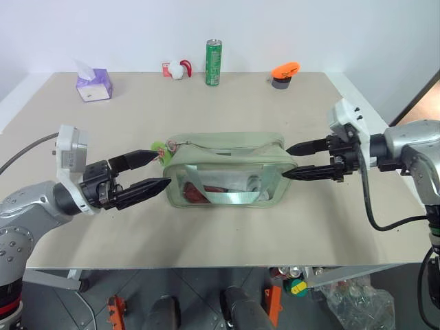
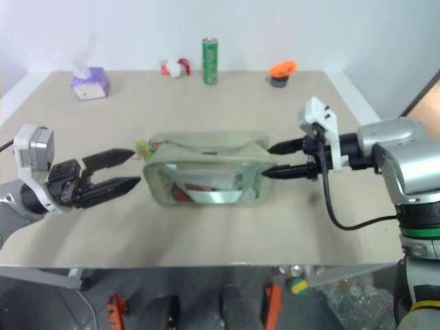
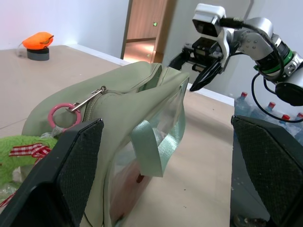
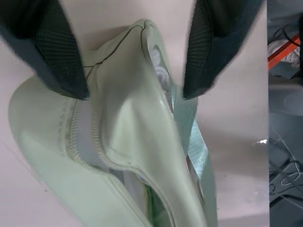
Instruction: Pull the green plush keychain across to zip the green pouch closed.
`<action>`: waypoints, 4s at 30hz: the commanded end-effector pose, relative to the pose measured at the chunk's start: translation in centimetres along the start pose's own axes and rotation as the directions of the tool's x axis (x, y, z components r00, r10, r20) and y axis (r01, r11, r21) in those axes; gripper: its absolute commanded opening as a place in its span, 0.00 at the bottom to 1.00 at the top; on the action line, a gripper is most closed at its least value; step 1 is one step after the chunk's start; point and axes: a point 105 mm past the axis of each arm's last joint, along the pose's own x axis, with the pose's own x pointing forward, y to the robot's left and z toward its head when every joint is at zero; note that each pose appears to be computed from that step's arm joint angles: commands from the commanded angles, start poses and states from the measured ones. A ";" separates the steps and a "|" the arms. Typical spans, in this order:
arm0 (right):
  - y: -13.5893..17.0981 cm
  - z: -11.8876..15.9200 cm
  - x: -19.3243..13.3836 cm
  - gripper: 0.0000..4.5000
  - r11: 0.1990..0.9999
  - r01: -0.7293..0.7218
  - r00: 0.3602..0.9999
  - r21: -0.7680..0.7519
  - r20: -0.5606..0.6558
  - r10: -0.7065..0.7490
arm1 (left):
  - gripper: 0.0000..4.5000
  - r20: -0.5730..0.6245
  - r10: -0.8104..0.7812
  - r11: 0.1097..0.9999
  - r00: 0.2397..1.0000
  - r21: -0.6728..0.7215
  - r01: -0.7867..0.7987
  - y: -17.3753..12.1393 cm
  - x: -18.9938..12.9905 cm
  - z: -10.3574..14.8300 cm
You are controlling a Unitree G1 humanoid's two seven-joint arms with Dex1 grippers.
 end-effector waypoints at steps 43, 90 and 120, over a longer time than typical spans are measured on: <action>1.0 0.1 0.3 0.00 0.999 0.027 1.000 -0.020 0.010 -0.027 | 0.66 -0.057 0.384 0.910 0.922 -0.144 -0.388 10.1 2.1 -3.9; 0.9 0.3 0.7 0.00 0.999 0.039 0.999 -0.029 0.017 -0.038 | 0.66 -0.030 0.111 0.986 0.993 0.130 -0.106 6.3 6.2 3.1; 0.9 0.8 1.1 0.00 0.999 0.007 1.000 -0.047 0.016 -0.006 | 0.40 -0.170 0.094 0.996 0.981 0.010 -0.094 4.4 0.9 -3.5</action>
